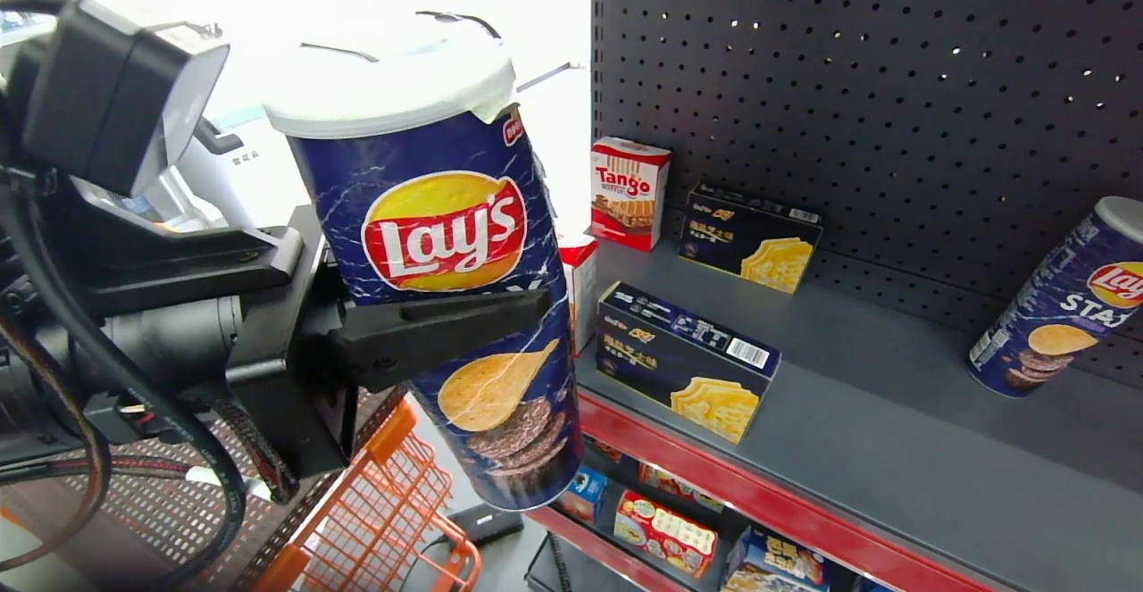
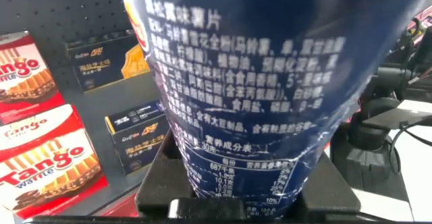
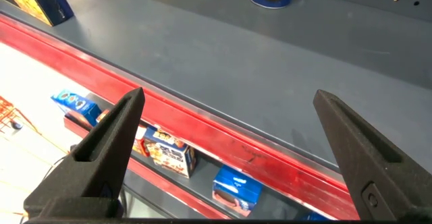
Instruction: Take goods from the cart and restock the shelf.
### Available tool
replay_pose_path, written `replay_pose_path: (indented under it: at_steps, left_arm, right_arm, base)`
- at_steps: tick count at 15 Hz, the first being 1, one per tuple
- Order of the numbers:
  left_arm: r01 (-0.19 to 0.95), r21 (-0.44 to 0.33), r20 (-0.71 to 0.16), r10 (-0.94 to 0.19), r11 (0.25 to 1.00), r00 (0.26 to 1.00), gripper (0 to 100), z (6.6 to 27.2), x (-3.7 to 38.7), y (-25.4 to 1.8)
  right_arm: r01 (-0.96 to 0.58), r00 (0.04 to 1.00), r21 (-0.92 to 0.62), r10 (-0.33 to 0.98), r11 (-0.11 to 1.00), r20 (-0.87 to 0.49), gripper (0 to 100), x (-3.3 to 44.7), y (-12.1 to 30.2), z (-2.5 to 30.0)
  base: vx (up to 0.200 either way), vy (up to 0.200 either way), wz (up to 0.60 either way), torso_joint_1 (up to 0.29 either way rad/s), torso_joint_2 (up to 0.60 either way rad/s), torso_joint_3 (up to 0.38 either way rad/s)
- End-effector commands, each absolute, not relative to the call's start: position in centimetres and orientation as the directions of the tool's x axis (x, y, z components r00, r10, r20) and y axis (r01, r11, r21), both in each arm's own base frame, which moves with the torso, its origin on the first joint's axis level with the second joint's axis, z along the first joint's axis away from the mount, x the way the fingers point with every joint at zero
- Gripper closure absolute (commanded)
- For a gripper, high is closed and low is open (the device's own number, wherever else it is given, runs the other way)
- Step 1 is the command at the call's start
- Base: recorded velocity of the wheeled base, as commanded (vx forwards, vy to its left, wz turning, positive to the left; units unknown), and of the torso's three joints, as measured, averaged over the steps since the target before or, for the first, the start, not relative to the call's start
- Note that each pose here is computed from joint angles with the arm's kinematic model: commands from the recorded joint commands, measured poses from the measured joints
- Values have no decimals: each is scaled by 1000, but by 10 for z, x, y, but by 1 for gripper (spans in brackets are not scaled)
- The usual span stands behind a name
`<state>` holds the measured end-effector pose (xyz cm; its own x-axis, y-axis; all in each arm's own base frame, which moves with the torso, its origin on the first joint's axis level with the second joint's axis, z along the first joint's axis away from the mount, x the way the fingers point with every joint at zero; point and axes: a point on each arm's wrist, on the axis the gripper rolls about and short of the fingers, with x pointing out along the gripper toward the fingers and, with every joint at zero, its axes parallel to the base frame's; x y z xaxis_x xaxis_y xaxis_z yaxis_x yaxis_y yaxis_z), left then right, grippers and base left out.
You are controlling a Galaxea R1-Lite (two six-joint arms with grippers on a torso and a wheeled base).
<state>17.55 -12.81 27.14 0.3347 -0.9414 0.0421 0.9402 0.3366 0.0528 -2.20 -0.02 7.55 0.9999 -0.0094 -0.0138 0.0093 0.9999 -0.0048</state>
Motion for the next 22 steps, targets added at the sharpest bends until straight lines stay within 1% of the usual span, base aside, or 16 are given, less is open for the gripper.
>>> replay_pose_path:
  at_steps: [1,6,12,18,22]
  left_arm:
    - [941,57,47,-943,332,330,100,273,179,-130]
    - [942,61,54,-944,330,327,100,272,186,-135]
    - [943,62,53,-944,328,325,100,272,187,-136]
    - [944,51,38,-946,325,323,100,267,189,-137]
    - [944,51,38,-945,326,325,100,267,189,-137]
  right_arm:
    - [11,1000,-5,-11,1000,-15,0,-22,0,75]
    - [9,1000,-5,-9,1000,-15,0,-22,0,75]
    - [9,1000,-5,-9,1000,-14,0,-22,0,76]
    - [9,1000,-5,-9,1000,-15,0,-22,0,75]
    - [9,1000,-5,-9,1000,-15,0,-22,0,75]
  base:
    - [0,0,-600,7,-7,7]
    - [0,0,-600,0,2,2]
    - [0,0,0,0,0,0]
    - [0,0,0,0,0,0]
    - [0,0,-600,0,2,1]
